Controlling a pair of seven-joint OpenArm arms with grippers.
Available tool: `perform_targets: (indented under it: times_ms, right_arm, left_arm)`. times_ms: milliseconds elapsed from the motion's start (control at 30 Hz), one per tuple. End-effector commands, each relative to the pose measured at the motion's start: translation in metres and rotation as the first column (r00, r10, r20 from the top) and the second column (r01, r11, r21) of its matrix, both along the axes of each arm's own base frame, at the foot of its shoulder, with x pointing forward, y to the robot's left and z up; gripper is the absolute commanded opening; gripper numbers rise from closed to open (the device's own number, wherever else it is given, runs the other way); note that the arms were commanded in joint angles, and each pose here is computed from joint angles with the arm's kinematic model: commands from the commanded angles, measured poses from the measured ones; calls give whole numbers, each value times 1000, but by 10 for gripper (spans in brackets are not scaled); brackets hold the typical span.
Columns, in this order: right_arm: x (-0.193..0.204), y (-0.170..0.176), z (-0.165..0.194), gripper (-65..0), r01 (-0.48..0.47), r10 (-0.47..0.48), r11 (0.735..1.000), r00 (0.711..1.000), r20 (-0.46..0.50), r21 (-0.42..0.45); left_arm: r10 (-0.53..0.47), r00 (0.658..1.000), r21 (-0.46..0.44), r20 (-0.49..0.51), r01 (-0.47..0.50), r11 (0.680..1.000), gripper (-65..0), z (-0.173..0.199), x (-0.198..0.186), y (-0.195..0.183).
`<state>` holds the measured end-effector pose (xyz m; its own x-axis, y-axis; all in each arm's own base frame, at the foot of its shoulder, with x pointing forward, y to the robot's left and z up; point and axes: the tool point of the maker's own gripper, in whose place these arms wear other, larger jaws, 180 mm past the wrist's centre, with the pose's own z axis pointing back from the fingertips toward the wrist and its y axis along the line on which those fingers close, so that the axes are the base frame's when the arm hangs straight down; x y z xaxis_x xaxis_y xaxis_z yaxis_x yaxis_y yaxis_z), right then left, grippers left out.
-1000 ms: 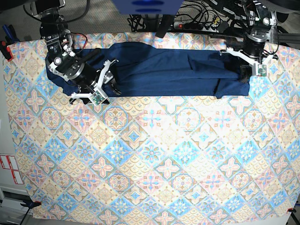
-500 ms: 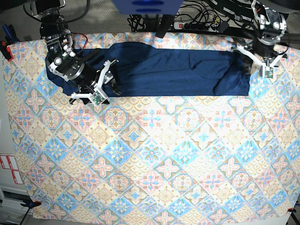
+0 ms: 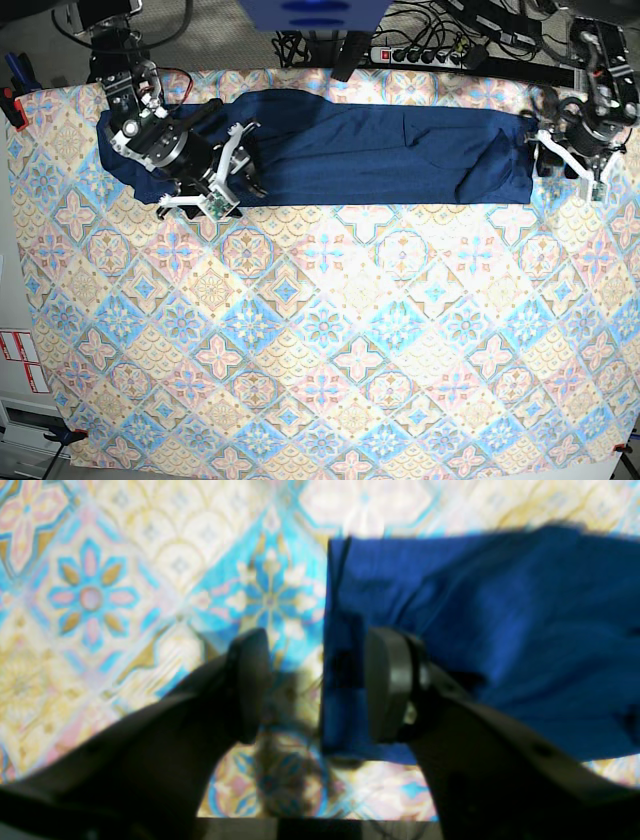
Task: Fold the T-shirt properly
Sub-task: 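Grasp the strip end with the left gripper and tuck it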
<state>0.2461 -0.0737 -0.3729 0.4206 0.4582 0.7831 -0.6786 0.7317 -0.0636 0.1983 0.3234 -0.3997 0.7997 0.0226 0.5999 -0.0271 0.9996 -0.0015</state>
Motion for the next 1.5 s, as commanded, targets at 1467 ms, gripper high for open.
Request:
perform_targets:
  times_ms: [1467]
  right_arm:
    - [7, 2, 16, -387, -1, -1, 999, 999, 54, 32]
  left_arm:
    - [-291, 930, -337, -226, 205, 919, -356, -92, -21, -102]
